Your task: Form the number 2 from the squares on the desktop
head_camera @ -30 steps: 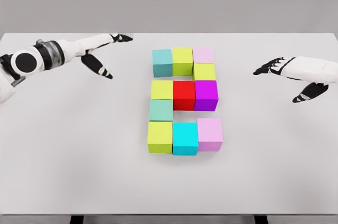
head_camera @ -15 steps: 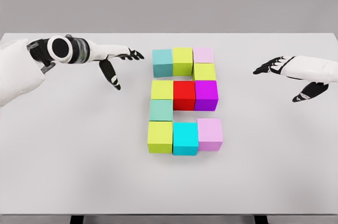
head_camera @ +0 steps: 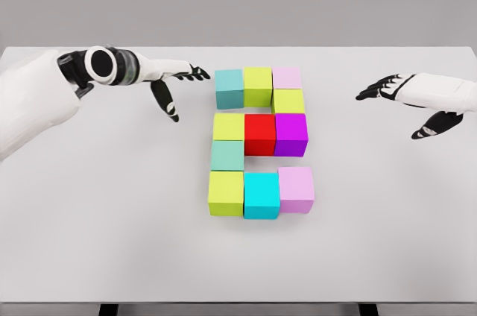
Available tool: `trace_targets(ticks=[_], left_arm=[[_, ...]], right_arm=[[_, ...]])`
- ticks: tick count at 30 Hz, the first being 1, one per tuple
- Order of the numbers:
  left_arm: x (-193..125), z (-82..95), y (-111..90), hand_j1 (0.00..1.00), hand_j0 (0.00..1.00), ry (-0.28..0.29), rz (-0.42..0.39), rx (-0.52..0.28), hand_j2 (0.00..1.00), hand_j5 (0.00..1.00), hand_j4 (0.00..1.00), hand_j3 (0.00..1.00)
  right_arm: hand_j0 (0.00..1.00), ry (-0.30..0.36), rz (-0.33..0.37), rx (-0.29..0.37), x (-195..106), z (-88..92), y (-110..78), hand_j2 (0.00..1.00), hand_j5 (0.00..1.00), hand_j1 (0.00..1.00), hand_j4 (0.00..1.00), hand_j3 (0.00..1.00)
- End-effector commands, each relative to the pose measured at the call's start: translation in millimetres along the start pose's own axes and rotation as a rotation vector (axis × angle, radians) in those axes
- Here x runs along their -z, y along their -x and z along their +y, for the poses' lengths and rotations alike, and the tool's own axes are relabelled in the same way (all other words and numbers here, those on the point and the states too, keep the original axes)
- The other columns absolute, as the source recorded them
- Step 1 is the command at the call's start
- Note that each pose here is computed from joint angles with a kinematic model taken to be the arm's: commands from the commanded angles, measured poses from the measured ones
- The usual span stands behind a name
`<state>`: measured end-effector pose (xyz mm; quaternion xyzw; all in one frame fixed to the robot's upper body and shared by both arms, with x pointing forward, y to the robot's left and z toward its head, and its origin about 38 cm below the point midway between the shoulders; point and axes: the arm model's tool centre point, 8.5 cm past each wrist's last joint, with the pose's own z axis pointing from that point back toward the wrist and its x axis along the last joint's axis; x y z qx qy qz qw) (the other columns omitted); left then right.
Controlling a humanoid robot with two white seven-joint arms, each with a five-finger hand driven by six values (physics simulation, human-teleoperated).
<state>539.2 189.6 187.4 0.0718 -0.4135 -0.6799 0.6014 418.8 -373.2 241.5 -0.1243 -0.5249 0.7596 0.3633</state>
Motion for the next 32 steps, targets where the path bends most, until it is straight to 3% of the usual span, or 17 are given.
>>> trace_targets(ticks=[1, 16, 22, 24, 32], left_arm=[[2, -0.7, -4, 1.00, 1.00, 0.003, -0.008, 0.003, 1.00, 1.00, 1.00, 1.00], [5, 2.0, -15, 1.00, 1.00, -0.001, -0.031, 0.015, 1.00, 1.00, 1.00, 1.00], [-12, 15.9, 6, 1.00, 1.00, -0.044, -0.009, -0.017, 1.00, 1.00, 1.00, 1.00], [-19, 21.5, 8, 1.00, 1.00, -0.066, -0.038, -0.020, 1.00, 1.00, 1.00, 1.00], [-20, 18.8, 16, 1.00, 1.00, -0.064, -0.029, -0.025, 1.00, 1.00, 1.00, 1.00]], right_arm=[[1.00, 0.004, -0.003, 0.002, 1, -0.7, -1.1, 1.00, 1.00, 1.00, 1.00, 1.00], [1.00, 0.002, -0.004, 0.003, 1, -0.3, -1.2, 1.00, 1.00, 1.00, 1.00, 1.00], [1.00, 0.000, -0.003, 0.003, 1, 0.1, -1.0, 1.00, 1.00, 1.00, 1.00, 1.00], [1.00, 0.001, -0.002, 0.001, 0, -0.6, -0.8, 1.00, 1.00, 1.00, 1.00, 1.00], [1.00, 0.005, 0.000, -0.002, -1, -2.9, -0.6, 1.00, 1.00, 1.00, 1.00, 1.00]])
